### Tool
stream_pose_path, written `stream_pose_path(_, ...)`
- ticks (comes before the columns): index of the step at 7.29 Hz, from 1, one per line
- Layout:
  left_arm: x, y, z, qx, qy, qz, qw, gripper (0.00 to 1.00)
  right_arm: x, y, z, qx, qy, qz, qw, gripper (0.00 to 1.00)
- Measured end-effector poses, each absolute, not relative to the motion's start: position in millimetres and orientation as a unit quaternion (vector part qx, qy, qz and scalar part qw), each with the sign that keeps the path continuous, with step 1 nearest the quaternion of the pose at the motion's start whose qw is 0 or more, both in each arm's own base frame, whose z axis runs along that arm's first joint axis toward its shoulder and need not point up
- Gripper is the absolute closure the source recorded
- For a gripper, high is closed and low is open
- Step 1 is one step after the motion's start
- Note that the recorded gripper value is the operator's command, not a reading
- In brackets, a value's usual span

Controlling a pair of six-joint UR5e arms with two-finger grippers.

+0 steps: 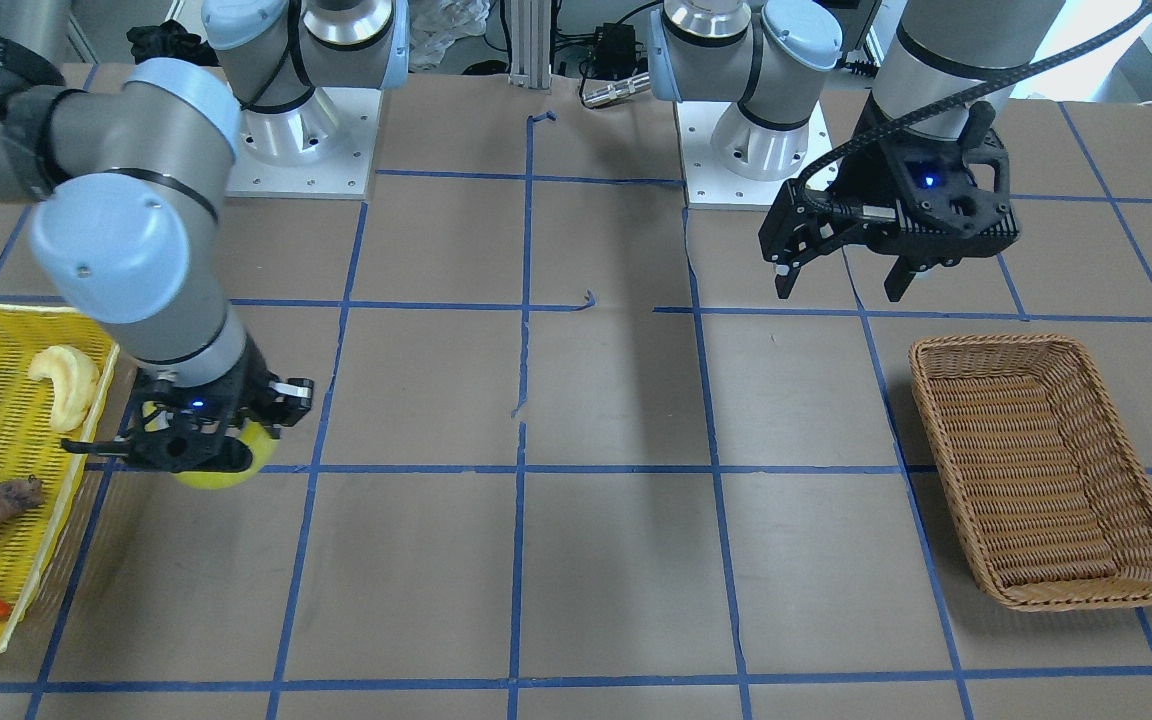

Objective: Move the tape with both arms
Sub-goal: 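Carry the tape roll with the right gripper to the table center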

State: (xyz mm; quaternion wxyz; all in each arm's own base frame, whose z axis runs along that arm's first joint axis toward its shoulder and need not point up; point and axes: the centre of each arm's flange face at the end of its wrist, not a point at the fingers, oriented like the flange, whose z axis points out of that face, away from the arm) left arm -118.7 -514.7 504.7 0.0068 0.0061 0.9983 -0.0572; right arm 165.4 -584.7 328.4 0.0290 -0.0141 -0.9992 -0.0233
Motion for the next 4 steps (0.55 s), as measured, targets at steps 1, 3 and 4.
stream_pose_path(1,-118.8,-514.8,504.6,0.006,0.998,-0.057,0.007,0.0,219.3,-584.6,318.2,-0.036,-0.999,-0.017,0.021,0.98)
stream_pose_path(3,-118.6,-514.7,504.3,0.007,0.998,-0.057,0.007,0.0,294.5,-597.2,286.6,-0.059,-0.998,-0.011,-0.002,0.98)
stream_pose_path(4,-118.3,-514.7,504.5,0.007,0.998,-0.057,0.007,0.0,314.9,-614.0,268.9,-0.066,-0.997,-0.003,-0.027,0.98)
